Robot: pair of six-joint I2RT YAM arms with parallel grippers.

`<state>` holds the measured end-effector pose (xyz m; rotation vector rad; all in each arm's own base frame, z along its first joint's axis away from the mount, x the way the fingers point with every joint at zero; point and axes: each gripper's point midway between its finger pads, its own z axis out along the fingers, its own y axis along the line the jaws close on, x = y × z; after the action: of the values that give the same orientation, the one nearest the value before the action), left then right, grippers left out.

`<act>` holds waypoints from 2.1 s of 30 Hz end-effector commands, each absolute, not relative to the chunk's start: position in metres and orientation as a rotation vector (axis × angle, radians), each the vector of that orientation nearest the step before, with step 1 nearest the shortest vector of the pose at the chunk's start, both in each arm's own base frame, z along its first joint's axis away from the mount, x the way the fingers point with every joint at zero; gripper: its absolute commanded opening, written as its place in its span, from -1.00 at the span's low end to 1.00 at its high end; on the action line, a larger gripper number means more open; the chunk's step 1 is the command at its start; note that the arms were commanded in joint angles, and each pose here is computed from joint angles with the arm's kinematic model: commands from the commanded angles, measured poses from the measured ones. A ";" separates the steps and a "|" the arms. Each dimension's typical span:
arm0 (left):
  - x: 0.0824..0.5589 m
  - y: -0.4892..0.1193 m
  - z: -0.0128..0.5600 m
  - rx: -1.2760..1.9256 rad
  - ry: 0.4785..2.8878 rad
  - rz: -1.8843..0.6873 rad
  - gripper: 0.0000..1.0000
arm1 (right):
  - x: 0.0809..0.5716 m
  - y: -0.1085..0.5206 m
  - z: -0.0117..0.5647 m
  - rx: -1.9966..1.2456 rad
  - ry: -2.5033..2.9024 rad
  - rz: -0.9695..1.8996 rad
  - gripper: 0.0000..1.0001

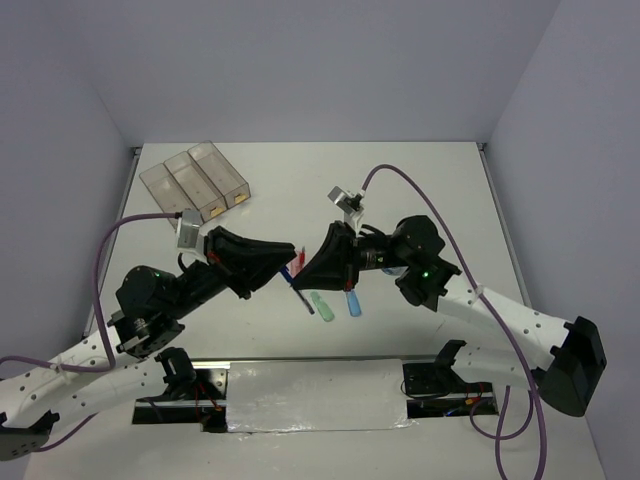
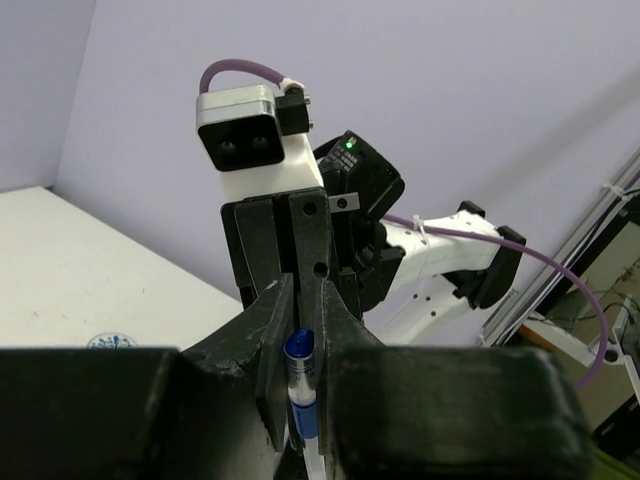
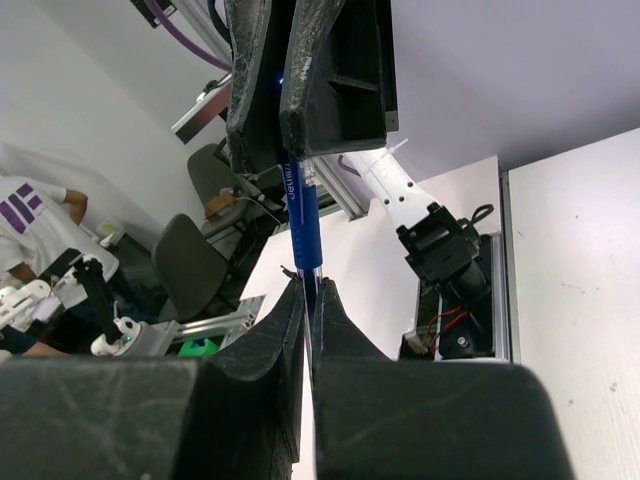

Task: Sort the stationery into containers
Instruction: Close the pen cap on the pen, then place the pen in the storage box.

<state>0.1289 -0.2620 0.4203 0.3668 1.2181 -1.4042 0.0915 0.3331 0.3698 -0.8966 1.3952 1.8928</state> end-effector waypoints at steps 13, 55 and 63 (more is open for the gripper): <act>0.123 -0.291 0.363 0.469 1.344 -1.460 -1.00 | 0.114 0.332 0.492 -0.797 1.087 1.797 -1.00; 0.177 -0.036 0.366 -0.315 1.768 -0.251 0.99 | 0.307 0.421 0.290 -0.829 1.723 1.028 -1.00; 0.173 -0.045 0.324 -0.169 1.747 -0.296 0.99 | 0.447 0.506 0.273 -0.857 1.663 0.841 -1.00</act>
<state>0.1743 -0.0469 0.3220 -0.1967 1.7934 -0.2752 0.4114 0.5106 0.3095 -0.8156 1.6105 1.0041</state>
